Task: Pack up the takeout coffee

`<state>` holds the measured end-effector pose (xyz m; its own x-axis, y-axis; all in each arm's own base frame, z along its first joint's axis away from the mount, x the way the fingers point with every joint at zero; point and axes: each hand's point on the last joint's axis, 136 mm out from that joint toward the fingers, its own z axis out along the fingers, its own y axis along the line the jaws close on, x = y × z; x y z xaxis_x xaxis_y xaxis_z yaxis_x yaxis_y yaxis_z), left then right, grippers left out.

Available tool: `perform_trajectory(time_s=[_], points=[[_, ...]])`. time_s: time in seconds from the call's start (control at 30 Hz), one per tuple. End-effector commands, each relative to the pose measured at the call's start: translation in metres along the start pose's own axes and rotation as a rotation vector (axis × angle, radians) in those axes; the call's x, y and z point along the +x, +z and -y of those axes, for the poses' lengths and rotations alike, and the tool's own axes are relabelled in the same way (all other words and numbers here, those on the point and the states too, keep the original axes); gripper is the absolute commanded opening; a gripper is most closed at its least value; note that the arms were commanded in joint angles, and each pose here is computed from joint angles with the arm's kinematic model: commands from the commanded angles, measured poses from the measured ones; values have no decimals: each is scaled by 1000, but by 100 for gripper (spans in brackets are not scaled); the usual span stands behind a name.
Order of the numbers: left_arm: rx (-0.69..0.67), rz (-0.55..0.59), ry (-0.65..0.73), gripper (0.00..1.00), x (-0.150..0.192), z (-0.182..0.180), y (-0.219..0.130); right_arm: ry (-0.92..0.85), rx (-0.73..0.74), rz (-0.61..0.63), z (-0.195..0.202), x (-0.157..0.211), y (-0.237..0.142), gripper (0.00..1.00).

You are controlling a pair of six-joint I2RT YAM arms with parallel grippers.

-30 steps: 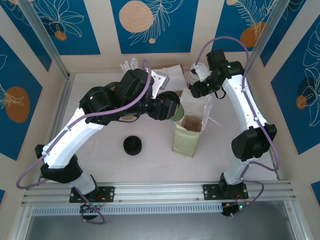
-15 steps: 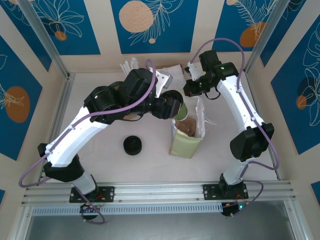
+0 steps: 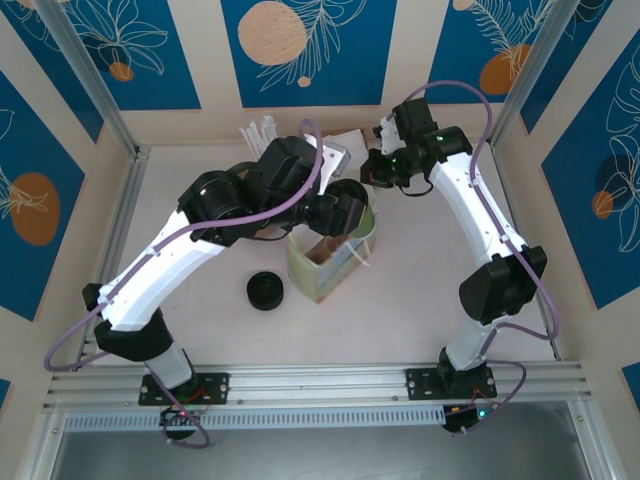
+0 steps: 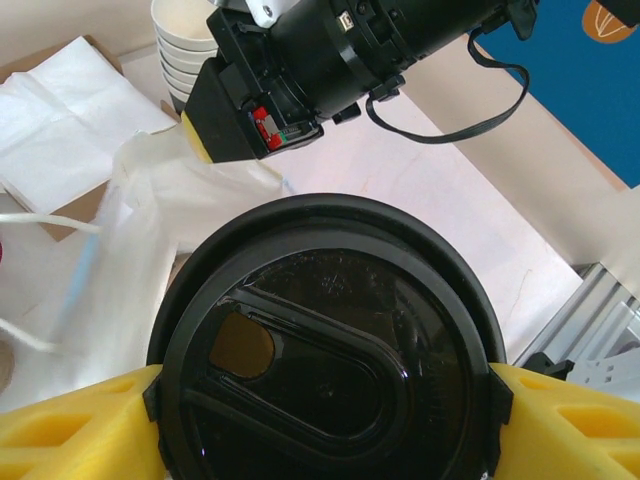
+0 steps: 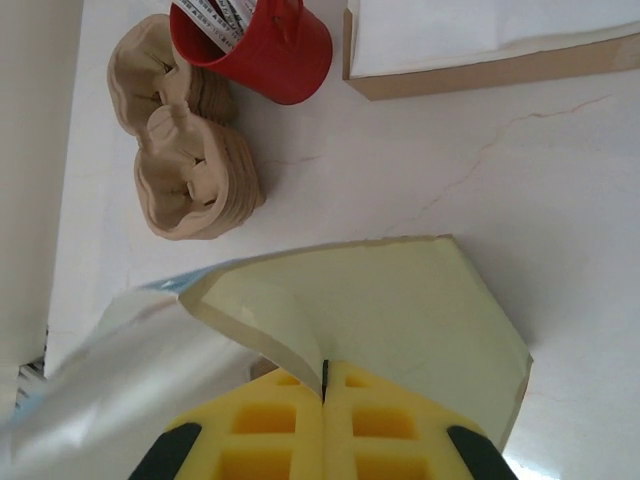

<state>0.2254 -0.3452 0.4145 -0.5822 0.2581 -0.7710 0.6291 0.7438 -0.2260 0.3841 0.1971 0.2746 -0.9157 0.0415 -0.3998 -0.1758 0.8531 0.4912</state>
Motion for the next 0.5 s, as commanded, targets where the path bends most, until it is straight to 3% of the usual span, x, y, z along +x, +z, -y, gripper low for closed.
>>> perform_trajectory(time_s=[0.0, 0.47], points=[[-40, 23, 18, 75, -8, -7, 2, 18, -55, 18, -21, 1, -13, 2], [-102, 60, 14, 75, -18, -32, -13, -284, -67, -36, -25, 14, -16, 3]])
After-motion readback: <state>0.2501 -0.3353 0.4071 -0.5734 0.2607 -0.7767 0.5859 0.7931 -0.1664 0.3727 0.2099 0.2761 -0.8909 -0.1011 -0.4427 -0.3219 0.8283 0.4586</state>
